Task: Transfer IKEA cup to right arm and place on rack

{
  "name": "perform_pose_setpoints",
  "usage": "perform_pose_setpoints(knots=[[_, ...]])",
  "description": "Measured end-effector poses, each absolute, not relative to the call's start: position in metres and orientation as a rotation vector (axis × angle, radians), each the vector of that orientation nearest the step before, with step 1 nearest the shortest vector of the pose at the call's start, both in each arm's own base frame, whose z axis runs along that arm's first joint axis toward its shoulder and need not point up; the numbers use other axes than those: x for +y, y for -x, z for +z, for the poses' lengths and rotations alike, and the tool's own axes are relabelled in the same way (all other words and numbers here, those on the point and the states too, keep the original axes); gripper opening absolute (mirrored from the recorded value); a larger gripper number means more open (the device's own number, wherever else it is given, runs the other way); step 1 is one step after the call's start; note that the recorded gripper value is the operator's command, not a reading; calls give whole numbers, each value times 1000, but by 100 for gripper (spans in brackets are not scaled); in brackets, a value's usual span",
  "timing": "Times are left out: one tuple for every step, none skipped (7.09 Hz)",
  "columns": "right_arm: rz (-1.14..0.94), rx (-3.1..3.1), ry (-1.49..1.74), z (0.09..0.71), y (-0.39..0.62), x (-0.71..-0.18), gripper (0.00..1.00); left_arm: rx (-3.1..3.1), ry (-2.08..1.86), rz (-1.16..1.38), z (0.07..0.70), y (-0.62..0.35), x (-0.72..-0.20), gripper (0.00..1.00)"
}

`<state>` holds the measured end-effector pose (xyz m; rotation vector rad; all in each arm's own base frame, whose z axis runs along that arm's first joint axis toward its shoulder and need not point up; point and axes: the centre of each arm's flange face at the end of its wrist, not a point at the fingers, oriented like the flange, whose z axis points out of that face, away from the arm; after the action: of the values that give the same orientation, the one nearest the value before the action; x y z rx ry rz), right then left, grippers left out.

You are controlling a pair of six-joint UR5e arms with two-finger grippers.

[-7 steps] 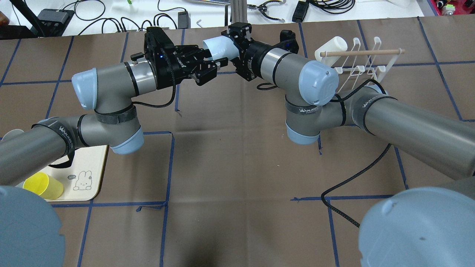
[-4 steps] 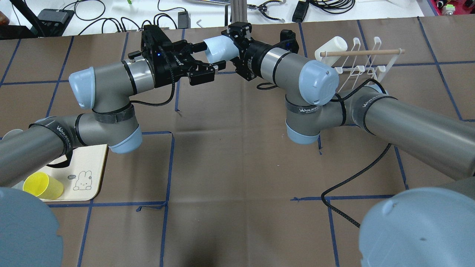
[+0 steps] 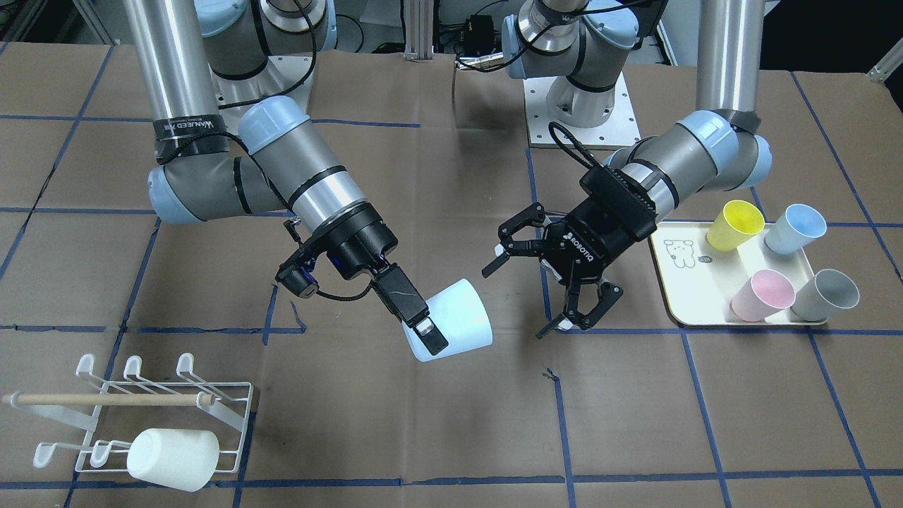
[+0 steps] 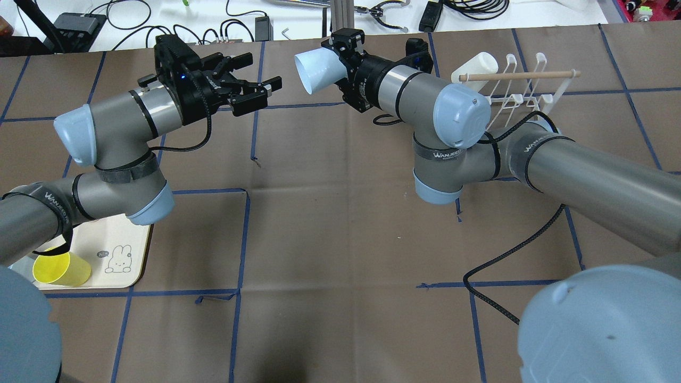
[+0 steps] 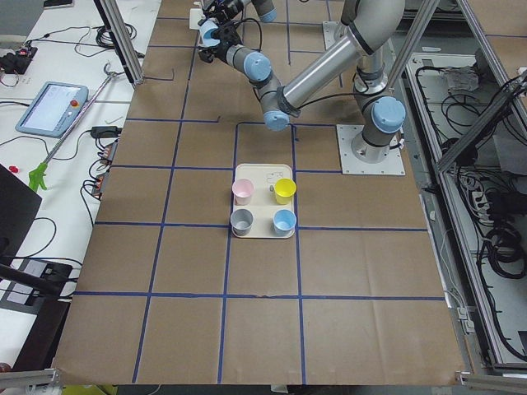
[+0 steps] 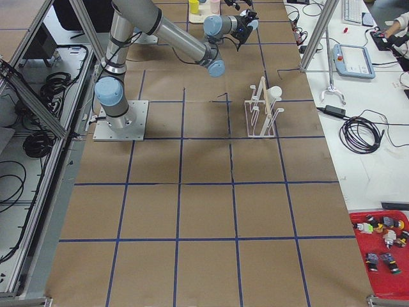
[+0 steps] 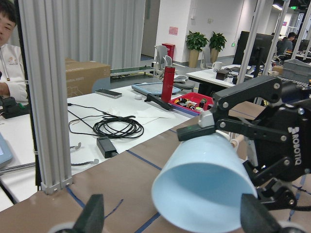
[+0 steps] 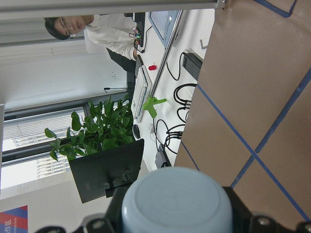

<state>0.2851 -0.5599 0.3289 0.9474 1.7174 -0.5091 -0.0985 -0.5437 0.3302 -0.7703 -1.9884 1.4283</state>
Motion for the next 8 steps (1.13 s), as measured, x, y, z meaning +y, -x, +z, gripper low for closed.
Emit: perform_pose_setpoints(knots=[[-571, 1737, -931, 328, -264, -570, 9, -2040, 723, 1455, 325, 75, -549, 100], [-657, 1770, -899, 328, -240, -581, 9, -2139, 660, 1478, 317, 56, -557, 100], [-792, 1838, -821, 329, -212, -593, 8, -2268, 585, 1478, 310, 41, -567, 100], [-968, 1941, -692, 330, -177, -605, 6, -2377, 515, 1445, 311, 32, -581, 100], [-1138, 2051, -545, 331, -143, -615, 6, -2466, 435, 1379, 321, 29, -599, 100], [-1304, 2159, -388, 335, -113, -623, 6, -2548, 357, 1301, 335, 35, -618, 100], [-1464, 2264, -204, 342, -89, -631, 6, -2646, 308, 1214, 352, 49, -635, 100], [-1580, 2349, -24, 350, -72, -638, 6, -2749, 279, 1109, 369, 65, -645, 100]])
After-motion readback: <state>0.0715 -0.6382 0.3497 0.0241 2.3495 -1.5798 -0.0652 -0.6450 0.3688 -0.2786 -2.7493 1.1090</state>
